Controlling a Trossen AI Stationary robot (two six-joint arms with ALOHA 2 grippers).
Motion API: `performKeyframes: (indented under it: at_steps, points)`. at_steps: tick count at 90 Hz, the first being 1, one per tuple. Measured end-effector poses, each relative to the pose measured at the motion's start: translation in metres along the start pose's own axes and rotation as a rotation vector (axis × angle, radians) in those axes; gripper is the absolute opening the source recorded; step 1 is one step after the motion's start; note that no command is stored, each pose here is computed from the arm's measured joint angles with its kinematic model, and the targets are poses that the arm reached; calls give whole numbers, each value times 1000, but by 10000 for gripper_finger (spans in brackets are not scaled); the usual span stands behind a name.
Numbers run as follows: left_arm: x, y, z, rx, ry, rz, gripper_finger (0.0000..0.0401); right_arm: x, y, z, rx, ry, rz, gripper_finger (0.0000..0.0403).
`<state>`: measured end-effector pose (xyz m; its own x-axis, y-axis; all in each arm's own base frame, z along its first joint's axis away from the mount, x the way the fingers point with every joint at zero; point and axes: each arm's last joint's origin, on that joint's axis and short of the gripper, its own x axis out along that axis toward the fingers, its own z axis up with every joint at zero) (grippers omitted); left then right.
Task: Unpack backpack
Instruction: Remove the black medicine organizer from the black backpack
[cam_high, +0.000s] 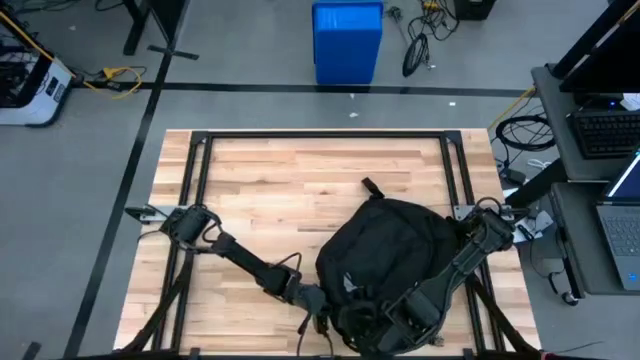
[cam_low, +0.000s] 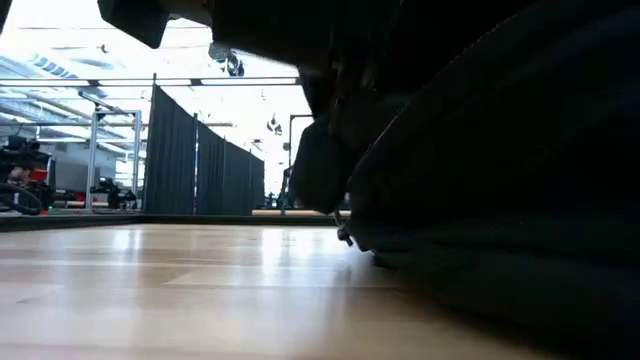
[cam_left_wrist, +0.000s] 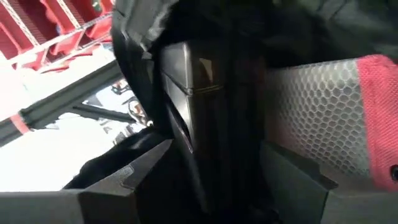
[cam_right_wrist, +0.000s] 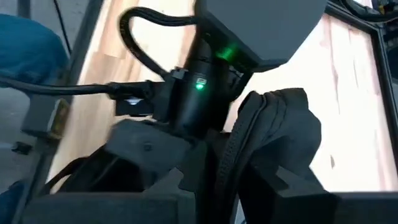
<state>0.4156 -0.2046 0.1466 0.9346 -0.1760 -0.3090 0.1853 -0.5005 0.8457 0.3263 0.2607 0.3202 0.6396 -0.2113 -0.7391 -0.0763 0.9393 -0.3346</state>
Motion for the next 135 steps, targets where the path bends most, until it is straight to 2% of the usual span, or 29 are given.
performKeyframes:
  at_steps: [20,33,42,69,77,90,101,135]
  points:
    - [0,8,-1,-25,-38,105,223,1,-1,1,7,-4,-2,57]
    - [-1,10,-2,-38,-36,129,223,2,-3,1,10,-2,-4,57]
    - [0,12,-3,-94,-39,133,223,3,-5,2,14,0,-8,57]
    - [1,10,-7,-116,-35,131,223,6,-9,5,33,-7,-8,57]
    - [2,8,-9,-118,-25,109,223,6,-9,6,35,-11,-7,57]
    - [3,4,-11,-184,-20,75,223,7,-11,6,36,-13,-14,57]
    - [3,3,-11,-183,-19,65,224,8,-11,7,43,-19,-11,57]
    - [4,1,-13,-189,14,40,264,8,-10,7,43,-18,2,57]
